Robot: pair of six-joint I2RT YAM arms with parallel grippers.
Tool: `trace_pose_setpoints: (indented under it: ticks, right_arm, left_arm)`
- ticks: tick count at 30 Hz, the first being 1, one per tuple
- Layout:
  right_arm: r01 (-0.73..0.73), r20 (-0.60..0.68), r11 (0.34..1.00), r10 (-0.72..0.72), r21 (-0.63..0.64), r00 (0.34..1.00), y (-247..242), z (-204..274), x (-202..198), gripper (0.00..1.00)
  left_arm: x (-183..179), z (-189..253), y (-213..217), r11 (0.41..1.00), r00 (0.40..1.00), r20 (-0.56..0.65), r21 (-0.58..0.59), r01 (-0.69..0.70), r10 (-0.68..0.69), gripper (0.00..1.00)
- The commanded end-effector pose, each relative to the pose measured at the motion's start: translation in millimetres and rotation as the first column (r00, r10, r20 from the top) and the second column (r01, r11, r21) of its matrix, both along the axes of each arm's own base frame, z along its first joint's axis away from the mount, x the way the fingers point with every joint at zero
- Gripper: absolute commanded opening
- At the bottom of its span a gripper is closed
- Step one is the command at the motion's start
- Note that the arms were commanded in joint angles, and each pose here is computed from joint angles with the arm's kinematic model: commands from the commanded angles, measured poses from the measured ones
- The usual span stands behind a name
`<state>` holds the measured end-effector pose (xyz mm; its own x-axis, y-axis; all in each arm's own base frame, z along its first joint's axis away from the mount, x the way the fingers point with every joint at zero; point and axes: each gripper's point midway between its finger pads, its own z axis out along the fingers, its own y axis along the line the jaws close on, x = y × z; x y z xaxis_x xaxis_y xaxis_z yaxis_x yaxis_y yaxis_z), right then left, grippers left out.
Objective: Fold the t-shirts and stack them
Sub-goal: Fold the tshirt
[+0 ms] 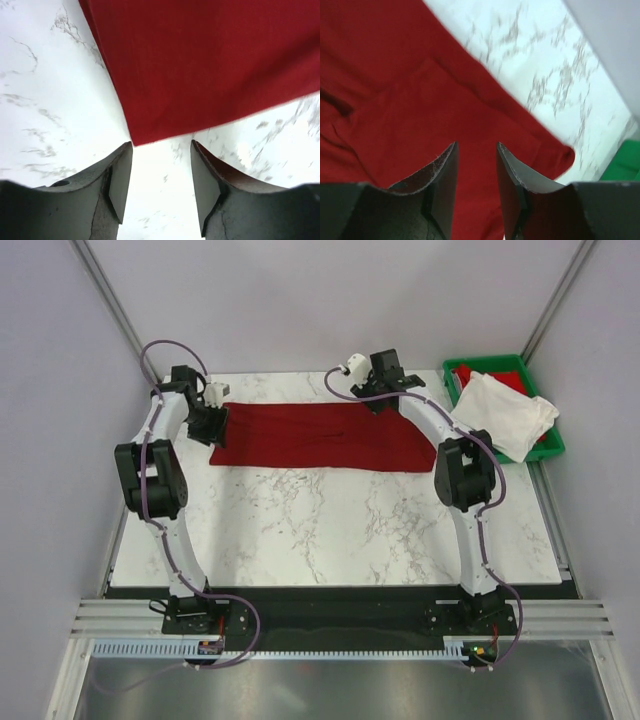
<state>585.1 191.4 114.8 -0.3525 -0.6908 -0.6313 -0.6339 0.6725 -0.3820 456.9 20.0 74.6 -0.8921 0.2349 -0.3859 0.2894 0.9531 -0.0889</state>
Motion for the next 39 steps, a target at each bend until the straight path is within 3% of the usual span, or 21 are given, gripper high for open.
trace_pose_setpoints:
  ticks: [1, 3, 4, 8, 25, 29, 32, 35, 36, 39]
  right_arm:
    - [0.099, 0.095, 0.993, -0.104, 0.065, 0.990, -29.2, 59.4, -4.8, 0.44]
    - [0.090, 0.097, 0.992, -0.099, 0.086, 0.990, -30.1, 72.3, -16.2, 0.44]
    - [0.092, 0.071, 0.993, -0.098, 0.074, 0.993, -32.5, 62.0, -23.9, 0.44]
    - [0.074, 0.038, 0.994, -0.077, 0.085, 0.996, -31.2, 58.0, -38.0, 0.45]
    - [0.071, -0.003, 0.997, -0.071, 0.024, 0.997, -46.8, 49.3, -69.3, 0.45]
    - [0.061, -0.007, 0.998, -0.061, 0.012, 0.998, -48.3, 50.3, -75.3, 0.45]
    - [0.071, -0.007, 0.997, -0.072, -0.015, 0.997, -53.9, 48.0, -79.1, 0.44]
    - [0.076, -0.012, 0.997, -0.076, -0.029, 0.997, -57.4, 46.4, -83.2, 0.44]
    - [0.075, -0.018, 0.997, -0.075, -0.033, 0.997, -58.2, 43.6, -85.4, 0.44]
    - [0.075, -0.023, 0.997, -0.075, -0.037, 0.997, -60.2, 43.1, -90.5, 0.44]
  left_arm:
    - [-9.1, 35.7, 7.1, 0.960, 0.958, 0.113, 0.121, 0.252, -0.265, 0.58]
    - [-26.1, 25.0, 6.2, 0.923, 0.928, 0.074, 0.158, 0.350, -0.365, 0.59]
    - [-29.3, 19.9, 2.9, 0.877, 0.888, 0.055, 0.196, 0.438, -0.456, 0.60]
    - [-37.1, -3.4, 0.7, 0.817, 0.840, -0.018, 0.222, 0.533, -0.543, 0.59]
    - [-2.1, -46.3, 0.1, 0.793, 0.826, -0.050, 0.255, 0.553, -0.561, 0.55]
    - [2.7, -53.2, -2.1, 0.791, 0.827, -0.051, 0.261, 0.553, -0.560, 0.50]
    - [-2.0, -63.1, -0.4, 0.784, 0.822, -0.082, 0.261, 0.564, -0.564, 0.41]
    - [-9.1, -70.7, 3.1, 0.781, 0.822, -0.113, 0.262, 0.567, -0.558, 0.22]
    - [-11.6, -71.0, 2.1, 0.782, 0.822, -0.116, 0.257, 0.567, -0.557, 0.11]
    - [-21.5, -65.4, 4.2, 0.785, 0.827, -0.126, 0.264, 0.560, -0.547, 0.02]
